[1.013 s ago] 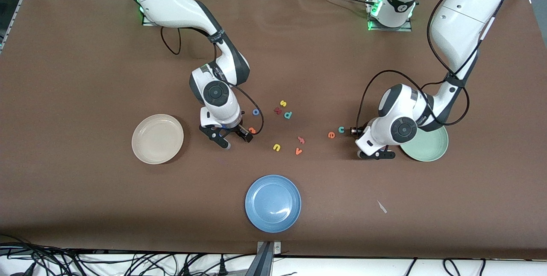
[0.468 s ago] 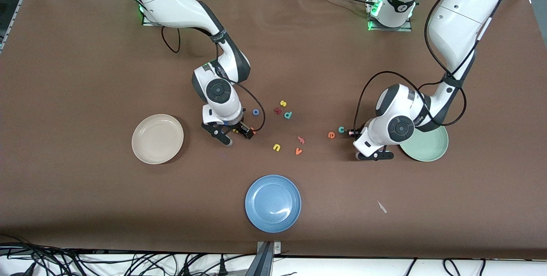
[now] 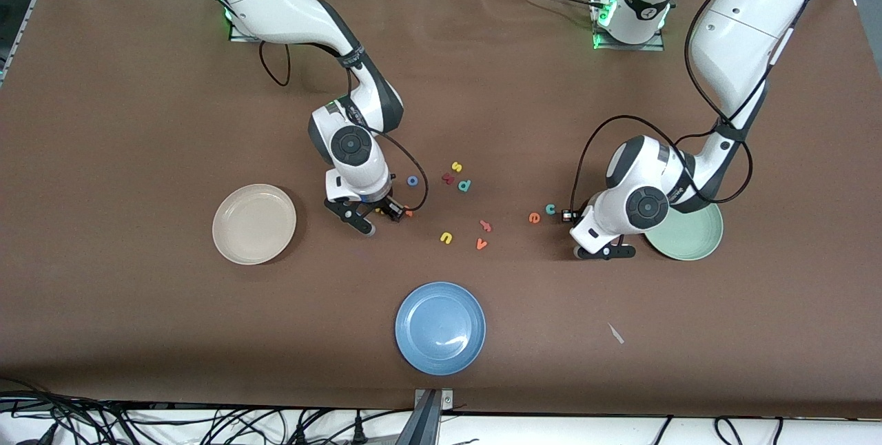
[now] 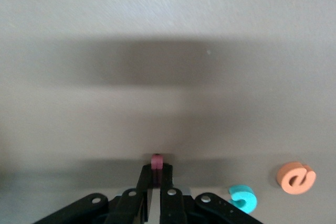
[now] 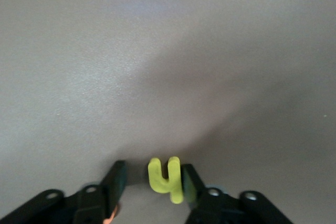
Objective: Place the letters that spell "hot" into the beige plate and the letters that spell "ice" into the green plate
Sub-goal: 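Grasp the yellow letter with the right gripper while the left gripper grasps red letter, then drop the yellow letter on the white plate while the left gripper drops red letter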
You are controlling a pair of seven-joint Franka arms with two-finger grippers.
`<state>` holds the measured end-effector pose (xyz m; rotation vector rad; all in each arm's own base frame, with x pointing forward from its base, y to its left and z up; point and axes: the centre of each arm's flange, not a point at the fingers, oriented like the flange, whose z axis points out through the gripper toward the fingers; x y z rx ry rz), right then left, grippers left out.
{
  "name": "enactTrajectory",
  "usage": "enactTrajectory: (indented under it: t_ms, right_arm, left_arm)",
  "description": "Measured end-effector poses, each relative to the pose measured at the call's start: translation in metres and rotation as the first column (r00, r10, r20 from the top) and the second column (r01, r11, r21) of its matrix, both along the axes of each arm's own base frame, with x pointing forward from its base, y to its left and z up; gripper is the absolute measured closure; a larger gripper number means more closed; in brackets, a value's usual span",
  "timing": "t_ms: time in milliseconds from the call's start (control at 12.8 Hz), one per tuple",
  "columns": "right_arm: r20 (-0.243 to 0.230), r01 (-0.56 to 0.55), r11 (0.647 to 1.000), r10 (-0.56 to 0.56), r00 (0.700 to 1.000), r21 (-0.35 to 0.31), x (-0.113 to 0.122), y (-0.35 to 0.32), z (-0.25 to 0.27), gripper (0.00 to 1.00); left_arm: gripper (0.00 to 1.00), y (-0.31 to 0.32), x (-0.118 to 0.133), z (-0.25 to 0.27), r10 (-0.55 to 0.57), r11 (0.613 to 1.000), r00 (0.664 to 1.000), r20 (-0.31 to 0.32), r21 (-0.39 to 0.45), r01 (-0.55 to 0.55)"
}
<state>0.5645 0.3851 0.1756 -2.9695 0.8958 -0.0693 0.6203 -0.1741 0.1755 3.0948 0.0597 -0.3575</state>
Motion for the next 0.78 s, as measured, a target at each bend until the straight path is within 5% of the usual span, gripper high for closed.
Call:
enactTrajectory:
  t_ms: [156, 468, 780]
  right_arm:
    - [0.007, -0.023, 1.0, 0.023, 1.0, 0.003, 0.0, 0.001, 0.004, 0.74]
    - [0.007, -0.069, 0.998, 0.069, 0.998, -0.004, 0.001, -0.002, 0.004, 0.74]
    - [-0.073, -0.173, 0.98, 0.166, 0.983, -0.095, 0.027, -0.056, 0.032, 0.74]
  left_arm:
    - [0.93, 0.034, 0.011, 0.026, -0.049, 0.999, 0.998, -0.031, 0.014, 0.049]
    - [0.93, 0.169, 0.018, 0.092, -0.149, 0.989, 0.986, -0.071, -0.009, 0.149]
    - [0.93, 0.242, 0.001, 0.056, -0.163, 0.986, 0.978, -0.129, -0.044, 0.159]
